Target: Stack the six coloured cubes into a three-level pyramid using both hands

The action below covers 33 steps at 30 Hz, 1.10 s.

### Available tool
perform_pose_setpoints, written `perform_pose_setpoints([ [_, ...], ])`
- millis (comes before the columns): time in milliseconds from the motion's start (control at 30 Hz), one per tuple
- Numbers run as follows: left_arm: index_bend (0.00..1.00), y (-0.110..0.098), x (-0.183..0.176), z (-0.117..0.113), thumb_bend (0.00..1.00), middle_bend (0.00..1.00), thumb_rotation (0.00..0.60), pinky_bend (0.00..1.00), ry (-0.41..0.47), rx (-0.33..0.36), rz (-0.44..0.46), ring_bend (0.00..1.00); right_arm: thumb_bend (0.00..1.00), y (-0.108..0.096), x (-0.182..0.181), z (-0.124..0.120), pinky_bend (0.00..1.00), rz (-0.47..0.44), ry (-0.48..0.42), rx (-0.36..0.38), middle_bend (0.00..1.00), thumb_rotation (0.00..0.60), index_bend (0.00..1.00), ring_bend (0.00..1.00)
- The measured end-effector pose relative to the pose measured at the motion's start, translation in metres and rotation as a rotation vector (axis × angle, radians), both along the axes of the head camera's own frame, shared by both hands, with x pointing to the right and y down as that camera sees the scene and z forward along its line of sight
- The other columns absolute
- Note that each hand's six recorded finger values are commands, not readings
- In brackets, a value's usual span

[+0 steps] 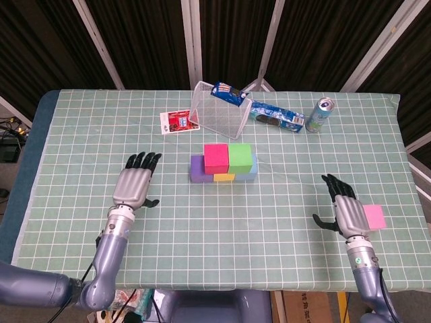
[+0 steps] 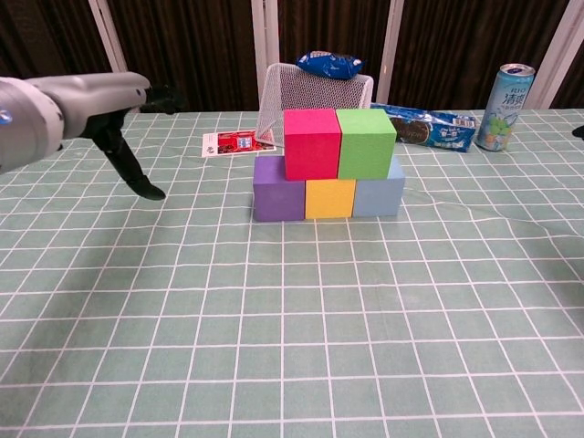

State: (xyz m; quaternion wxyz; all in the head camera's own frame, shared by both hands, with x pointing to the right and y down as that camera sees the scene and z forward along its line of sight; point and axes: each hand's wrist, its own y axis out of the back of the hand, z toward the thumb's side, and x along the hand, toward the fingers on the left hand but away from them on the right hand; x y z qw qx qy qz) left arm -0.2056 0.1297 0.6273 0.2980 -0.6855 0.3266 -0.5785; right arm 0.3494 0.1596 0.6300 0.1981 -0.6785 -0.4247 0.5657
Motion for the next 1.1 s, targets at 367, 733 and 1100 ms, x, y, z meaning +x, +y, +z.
perform_pose_setpoints([
  [367, 0.0, 0.037, -0.06, -0.053, 0.09, 0.02, 0.6, 0.05, 0.087, 0.183, -0.063, 0.0, 0.29, 0.006, 0.01, 0.002, 0.0, -0.068, 0.164, -0.029, 0.0, 0.6, 0.0, 0.0],
  [733, 0.0, 0.049, -0.098, -0.085, 0.09, 0.01, 0.6, 0.05, 0.116, 0.235, -0.079, 0.0, 0.28, 0.008, 0.05, -0.01, 0.0, -0.085, 0.362, -0.018, 0.0, 0.6, 0.0, 0.0],
  [1100, 0.0, 0.053, -0.102, -0.098, 0.09, 0.01, 0.6, 0.05, 0.16, 0.231, -0.08, 0.0, 0.28, 0.014, 0.086, -0.007, 0.0, -0.138, 0.47, -0.14, 0.0, 0.6, 0.0, 0.0],
])
